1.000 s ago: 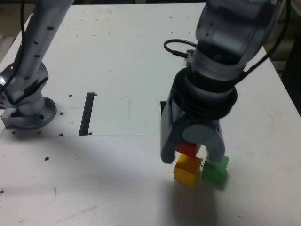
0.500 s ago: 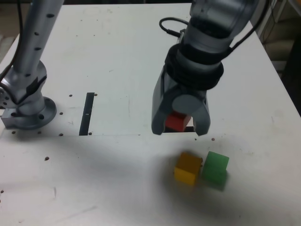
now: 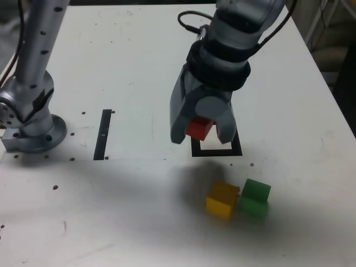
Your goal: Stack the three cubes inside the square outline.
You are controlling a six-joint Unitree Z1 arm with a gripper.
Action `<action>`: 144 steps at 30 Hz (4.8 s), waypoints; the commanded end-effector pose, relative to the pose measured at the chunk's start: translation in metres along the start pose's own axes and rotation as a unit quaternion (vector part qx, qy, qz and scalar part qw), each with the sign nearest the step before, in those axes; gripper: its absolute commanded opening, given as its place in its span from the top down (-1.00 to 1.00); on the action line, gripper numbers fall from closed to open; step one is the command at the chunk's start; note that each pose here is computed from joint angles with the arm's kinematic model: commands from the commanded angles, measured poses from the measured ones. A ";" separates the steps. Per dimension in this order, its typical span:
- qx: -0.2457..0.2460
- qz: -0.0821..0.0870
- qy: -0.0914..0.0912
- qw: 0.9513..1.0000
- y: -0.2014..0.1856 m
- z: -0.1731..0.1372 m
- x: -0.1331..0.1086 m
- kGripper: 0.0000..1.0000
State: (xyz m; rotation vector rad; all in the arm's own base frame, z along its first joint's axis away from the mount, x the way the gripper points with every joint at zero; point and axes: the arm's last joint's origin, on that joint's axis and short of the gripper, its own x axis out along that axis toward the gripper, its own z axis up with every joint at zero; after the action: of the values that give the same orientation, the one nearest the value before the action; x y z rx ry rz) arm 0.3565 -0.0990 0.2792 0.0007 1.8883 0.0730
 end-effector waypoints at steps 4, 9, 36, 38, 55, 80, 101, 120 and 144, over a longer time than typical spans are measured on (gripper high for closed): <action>-0.035 -0.014 0.002 0.999 0.017 0.005 0.002 0.01; -0.070 -0.036 0.004 0.997 0.029 0.018 0.007 0.01; -0.124 -0.080 0.010 0.989 0.062 0.059 0.035 -0.04; -0.124 -0.080 0.012 0.989 0.063 0.060 0.038 -0.06; -0.123 -0.084 0.020 0.989 0.072 0.069 0.055 -0.08; -0.108 -0.059 -0.034 0.992 0.078 0.038 0.042 -0.99; -0.023 -0.008 -0.087 0.996 0.016 -0.010 -0.001 -0.99; 0.072 0.005 -0.089 0.993 -0.052 -0.034 0.001 -0.99; 0.205 0.027 -0.085 0.975 -0.086 -0.044 0.008 -0.99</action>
State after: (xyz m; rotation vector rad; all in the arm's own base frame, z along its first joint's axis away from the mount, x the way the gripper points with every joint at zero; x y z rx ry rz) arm 0.3158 -0.1848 0.2805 0.3164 1.7055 -0.2721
